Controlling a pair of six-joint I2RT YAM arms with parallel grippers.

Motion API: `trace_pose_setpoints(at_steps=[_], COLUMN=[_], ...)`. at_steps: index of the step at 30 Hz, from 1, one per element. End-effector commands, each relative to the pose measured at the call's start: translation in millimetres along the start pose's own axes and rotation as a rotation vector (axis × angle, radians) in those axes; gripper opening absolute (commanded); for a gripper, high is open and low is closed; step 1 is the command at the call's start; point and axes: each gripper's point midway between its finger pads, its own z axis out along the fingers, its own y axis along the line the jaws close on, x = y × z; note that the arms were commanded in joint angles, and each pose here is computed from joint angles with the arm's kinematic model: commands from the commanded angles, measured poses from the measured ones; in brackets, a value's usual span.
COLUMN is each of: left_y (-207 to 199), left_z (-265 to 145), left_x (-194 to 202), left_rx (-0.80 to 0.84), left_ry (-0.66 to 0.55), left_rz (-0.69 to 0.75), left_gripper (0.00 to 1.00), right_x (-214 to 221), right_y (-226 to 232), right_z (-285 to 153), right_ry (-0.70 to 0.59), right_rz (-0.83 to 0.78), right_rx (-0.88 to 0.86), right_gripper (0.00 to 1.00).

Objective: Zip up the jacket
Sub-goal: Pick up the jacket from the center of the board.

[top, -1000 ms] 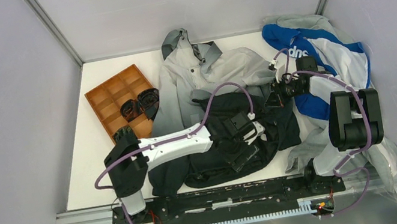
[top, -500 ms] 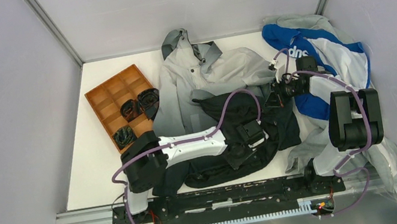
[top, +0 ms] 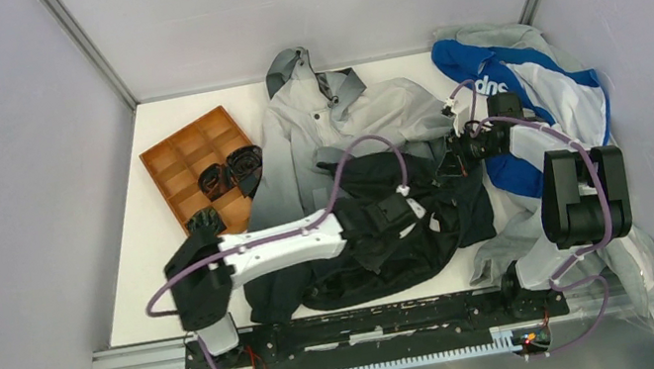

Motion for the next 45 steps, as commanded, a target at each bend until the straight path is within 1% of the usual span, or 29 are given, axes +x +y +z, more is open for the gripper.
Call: trace_pose_setpoints(at_steps=[1, 3, 6, 8, 12, 15, 19, 21, 24, 27, 31, 36, 40, 45], left_y=[25.8, 37.8, 61.9, 78.5, 109.8, 129.2, 145.9, 151.8, 150.4, 137.4, 113.7, 79.0, 67.7, 53.1], left_z=[-50.8, -65.5, -94.9, -113.8, -153.9, -181.9, -212.8, -229.5, -248.5, -250.8, -237.8, -212.5, -193.1, -164.6], left_x=[2.5, 8.8, 15.1, 20.7, 34.0, 42.2, 49.9, 48.8, 44.2, 35.4, 23.9, 17.2, 20.4, 25.7], left_rx=[0.017, 0.050, 0.088, 0.088, 0.048, -0.011, -0.083, -0.096, -0.054, 0.041, 0.186, 0.383, 0.438, 0.503], left_ry=[-0.096, -0.123, -0.207, -0.261, -0.381, -0.470, -0.558, -0.624, -0.728, -0.772, -0.773, -0.724, -0.674, -0.576], left_rz=[-0.214, -0.322, -0.498, -0.609, -0.772, -0.837, -0.885, -0.910, -0.906, -0.866, -0.805, -0.738, -0.730, -0.733], left_gripper=[0.02, 0.02, 0.02, 0.02, 0.02, 0.02, 0.02, 0.02, 0.02, 0.02, 0.02, 0.02, 0.02, 0.02], right_x=[-6.0, -6.7, -5.7, -5.0, -4.0, -4.0, -4.4, -4.4, -4.0, -3.6, -5.1, -4.3, -5.7, -5.2], right_y=[-9.4, -13.0, -17.2, -19.1, -19.9, -19.4, -18.5, -17.7, -16.3, -15.1, -14.0, -12.6, -11.9, -10.9], right_z=[-6.8, -8.1, -9.5, -9.9, -9.4, -9.3, -9.0, -9.2, -8.7, -8.5, -9.4, -9.4, -9.4, -8.1], right_ry=[-0.013, -0.015, -0.013, -0.012, -0.011, -0.014, -0.016, -0.017, -0.018, -0.018, -0.023, -0.022, -0.024, -0.023], right_rz=[-0.030, -0.032, -0.028, -0.025, -0.022, -0.020, -0.018, -0.018, -0.020, -0.020, -0.025, -0.028, -0.028, -0.027], right_rx=[0.075, 0.101, 0.132, 0.144, 0.149, 0.145, 0.140, 0.137, 0.131, 0.127, 0.122, 0.116, 0.110, 0.100], right_gripper=[0.00, 0.00, 0.00, 0.00, 0.00, 0.00, 0.00, 0.00, 0.00, 0.00, 0.01, 0.01, 0.01, 0.02])
